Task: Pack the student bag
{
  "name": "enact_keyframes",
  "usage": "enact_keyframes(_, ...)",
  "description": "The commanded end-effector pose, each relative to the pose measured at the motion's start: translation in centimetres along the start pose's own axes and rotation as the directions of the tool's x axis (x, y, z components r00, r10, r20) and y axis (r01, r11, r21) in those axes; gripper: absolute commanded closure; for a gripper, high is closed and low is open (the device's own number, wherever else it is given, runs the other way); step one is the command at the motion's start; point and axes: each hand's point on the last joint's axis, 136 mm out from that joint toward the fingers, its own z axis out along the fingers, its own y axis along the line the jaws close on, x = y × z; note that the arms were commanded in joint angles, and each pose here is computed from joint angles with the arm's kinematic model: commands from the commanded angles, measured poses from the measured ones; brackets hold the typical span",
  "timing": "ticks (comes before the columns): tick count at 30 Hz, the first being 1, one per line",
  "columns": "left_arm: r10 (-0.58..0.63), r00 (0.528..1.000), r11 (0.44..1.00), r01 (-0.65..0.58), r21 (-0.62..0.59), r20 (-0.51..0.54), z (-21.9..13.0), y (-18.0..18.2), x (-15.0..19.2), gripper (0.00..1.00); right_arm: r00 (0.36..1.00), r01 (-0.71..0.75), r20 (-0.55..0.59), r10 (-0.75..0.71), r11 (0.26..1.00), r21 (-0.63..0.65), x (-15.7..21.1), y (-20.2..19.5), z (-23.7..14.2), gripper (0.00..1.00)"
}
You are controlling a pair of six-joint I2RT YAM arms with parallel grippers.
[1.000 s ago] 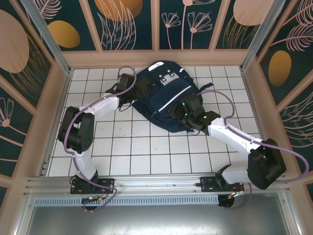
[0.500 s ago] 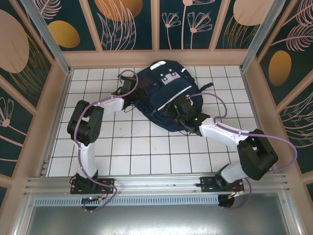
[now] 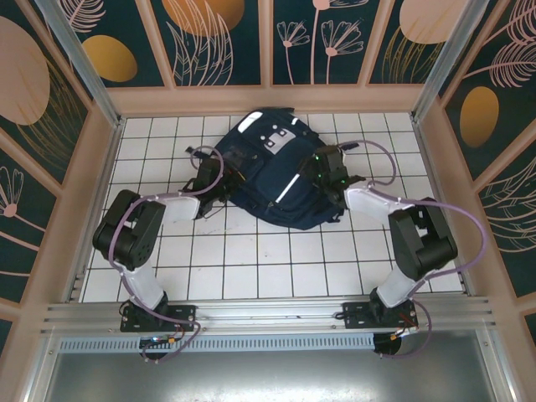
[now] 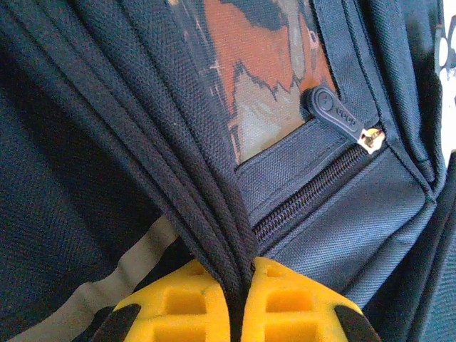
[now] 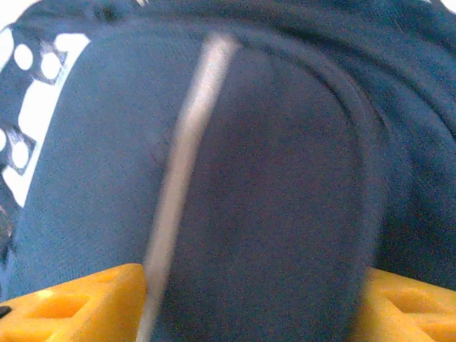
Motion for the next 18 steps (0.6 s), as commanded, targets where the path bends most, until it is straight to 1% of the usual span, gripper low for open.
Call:
enact_keyframes(1, -0.006, 0.992, 1.0, 0.005, -0.009, -0.122, -0.9, -0.1, 4.3, 1.0, 0.99, 0.129, 0.068, -0.128, 0.992, -0.014, -3.4, 2.4, 1.2, 0.32)
enact_keyframes(3, -0.011, 0.992, 1.0, 0.013, 0.012, -0.127, -0.9, -1.1, 4.5, 1.0, 0.984, 0.173, 0.044, -0.173, 0.985, 0.011, -4.2, 2.9, 1.9, 0.32)
enact_keyframes(5, -0.019, 0.993, 0.999, 0.022, 0.024, -0.117, -0.7, -1.9, 4.2, 1.0, 0.976, 0.215, 0.003, -0.216, 0.975, 0.049, -5.0, 3.3, 1.8, 0.3)
enact_keyframes(9, -0.054, 0.996, 0.998, 0.056, 0.031, -0.07, -0.1, -2.4, 3.2, 1.0, 0.968, 0.246, -0.086, -0.237, 0.963, 0.114, -5.1, 2.9, -0.8, 0.25)
enact_keyframes(12, -0.089, 0.994, 0.994, 0.093, 0.058, -0.057, 0.6, -2.8, 2.9, 1.0, 0.965, 0.244, -0.135, -0.223, 0.957, 0.16, -4.0, 1.8, -3.9, 0.23)
enact_keyframes(14, -0.111, 0.992, 0.991, 0.115, 0.074, -0.059, 1.1, -3.2, 2.8, 1.0, 0.965, 0.241, -0.154, -0.213, 0.949, 0.202, -3.0, 0.7, -6.3, 0.19)
enact_keyframes(18, -0.131, 0.989, 0.986, 0.137, 0.092, -0.071, 1.9, -3.5, 3.0, 1.0, 0.961, 0.225, -0.204, -0.186, 0.956, 0.19, 0.4, 0.8, -9.4, 0.19)
